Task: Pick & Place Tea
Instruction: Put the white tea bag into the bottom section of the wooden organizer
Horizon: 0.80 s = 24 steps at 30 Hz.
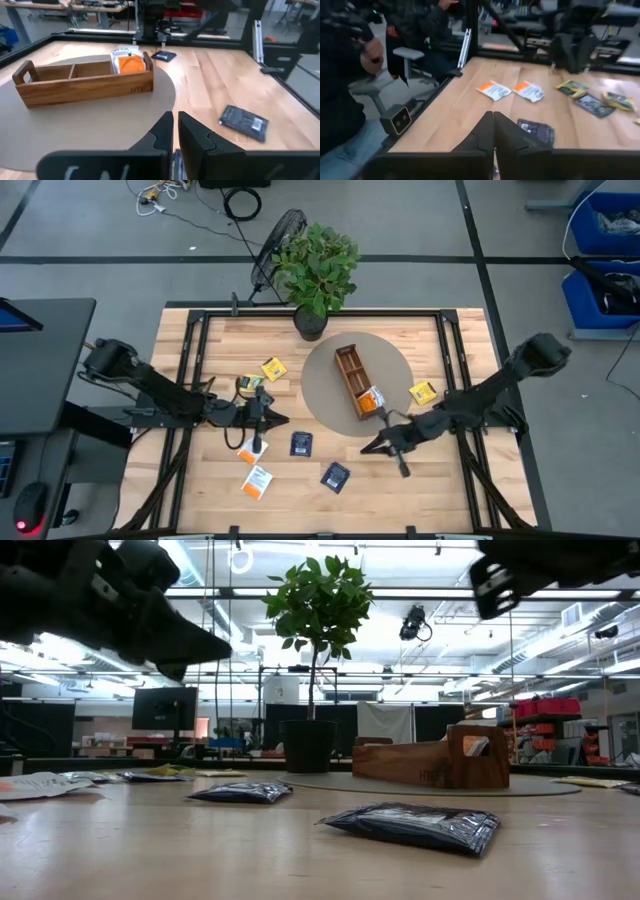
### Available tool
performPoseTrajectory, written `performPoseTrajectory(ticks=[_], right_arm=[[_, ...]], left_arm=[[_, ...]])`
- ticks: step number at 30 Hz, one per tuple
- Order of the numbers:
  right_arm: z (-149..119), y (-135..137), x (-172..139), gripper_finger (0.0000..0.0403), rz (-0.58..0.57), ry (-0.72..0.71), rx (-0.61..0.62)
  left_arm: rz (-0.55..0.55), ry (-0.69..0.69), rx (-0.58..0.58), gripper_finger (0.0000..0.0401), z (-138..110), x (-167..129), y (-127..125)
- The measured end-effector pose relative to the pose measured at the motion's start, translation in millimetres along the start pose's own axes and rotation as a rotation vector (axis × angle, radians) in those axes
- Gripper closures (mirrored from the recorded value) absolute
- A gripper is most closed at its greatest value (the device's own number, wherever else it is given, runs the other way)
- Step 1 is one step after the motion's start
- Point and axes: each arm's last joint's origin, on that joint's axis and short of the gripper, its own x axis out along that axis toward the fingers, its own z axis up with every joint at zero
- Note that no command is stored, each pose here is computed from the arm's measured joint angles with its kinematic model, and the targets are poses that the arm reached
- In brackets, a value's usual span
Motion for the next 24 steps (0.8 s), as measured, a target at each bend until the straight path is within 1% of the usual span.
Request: performPoseTrajectory(ticks=[3, 9, 11, 14, 17, 20, 24], right_arm=[[-3.0, -4.3, -22.0, 0.0395, -0.001, -0.029, 0.017], [-14.5, -10.9, -53.5, 0.0396, -0.004, -0.044, 0.024], [-16.1, -13.3, -60.7, 0.0396, -0.035, -0.057, 0.035], [-17.7, -16.6, -67.4, 0.0396, -0.106, -0.037, 0.069], [-20.9, -16.6, -69.3, 0.0396, -0.095, -0.001, 0.113], [-24.2, -15.7, -68.3, 0.0390, -0.066, 0.031, 0.123], [-26.1, -15.5, -67.8, 0.0376, -0.061, 0.048, 0.120]], left_arm=[[0.006, 0.040, -0.008, 0.0369, 6.3, -10.9, 3.4], [0.012, 0.027, -0.053, 0.0369, 24.0, -33.3, 10.1], [0.031, 0.082, -0.053, 0.0369, 27.8, -38.9, 11.9], [0.131, 0.192, -0.085, 0.0369, 35.5, -46.2, 15.7], [0.176, 0.287, -0.133, 0.0369, 42.5, -49.9, 16.2], [0.149, 0.325, -0.151, 0.0369, 45.3, -47.0, 12.4], [0.069, 0.397, -0.153, 0.0369, 38.3, -40.8, 7.4]])
